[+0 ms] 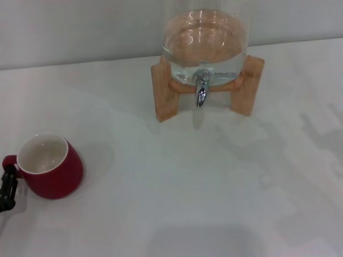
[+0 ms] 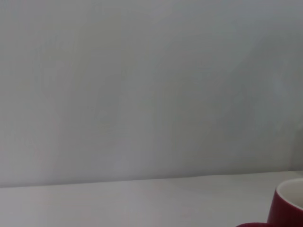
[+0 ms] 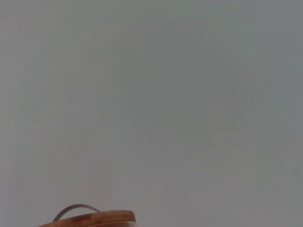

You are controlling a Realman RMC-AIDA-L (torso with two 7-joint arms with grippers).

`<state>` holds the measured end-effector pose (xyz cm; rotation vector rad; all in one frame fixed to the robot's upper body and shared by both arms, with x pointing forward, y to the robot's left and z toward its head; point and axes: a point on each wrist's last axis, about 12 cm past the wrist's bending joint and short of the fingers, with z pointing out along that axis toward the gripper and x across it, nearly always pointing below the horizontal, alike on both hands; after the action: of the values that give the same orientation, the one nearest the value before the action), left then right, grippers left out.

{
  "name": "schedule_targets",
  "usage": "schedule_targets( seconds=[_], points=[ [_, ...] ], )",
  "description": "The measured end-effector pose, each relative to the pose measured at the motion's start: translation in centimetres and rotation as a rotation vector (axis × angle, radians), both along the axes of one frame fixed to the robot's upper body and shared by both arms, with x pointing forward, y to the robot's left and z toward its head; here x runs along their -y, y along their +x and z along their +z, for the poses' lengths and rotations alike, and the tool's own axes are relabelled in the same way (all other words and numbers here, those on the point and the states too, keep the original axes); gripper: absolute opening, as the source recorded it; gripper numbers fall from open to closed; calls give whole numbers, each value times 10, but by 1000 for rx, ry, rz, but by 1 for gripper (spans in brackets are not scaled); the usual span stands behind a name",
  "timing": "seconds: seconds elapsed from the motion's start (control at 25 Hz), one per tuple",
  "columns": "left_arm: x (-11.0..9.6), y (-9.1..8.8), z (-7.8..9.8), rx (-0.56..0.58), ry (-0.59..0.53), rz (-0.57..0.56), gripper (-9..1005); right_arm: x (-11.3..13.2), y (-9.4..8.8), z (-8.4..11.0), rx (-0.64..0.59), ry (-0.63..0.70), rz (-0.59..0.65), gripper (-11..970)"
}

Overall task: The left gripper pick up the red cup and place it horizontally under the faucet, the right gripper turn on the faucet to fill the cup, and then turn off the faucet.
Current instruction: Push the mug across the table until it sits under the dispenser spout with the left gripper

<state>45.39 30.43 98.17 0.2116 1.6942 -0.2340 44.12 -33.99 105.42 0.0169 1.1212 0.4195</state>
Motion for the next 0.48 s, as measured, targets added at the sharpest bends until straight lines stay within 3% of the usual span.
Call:
schedule_targets(
  seconds=[0.48],
  points=[
    [1,1,0,1,1,-6,343,0,0,0,0,0,0,843]
  ],
)
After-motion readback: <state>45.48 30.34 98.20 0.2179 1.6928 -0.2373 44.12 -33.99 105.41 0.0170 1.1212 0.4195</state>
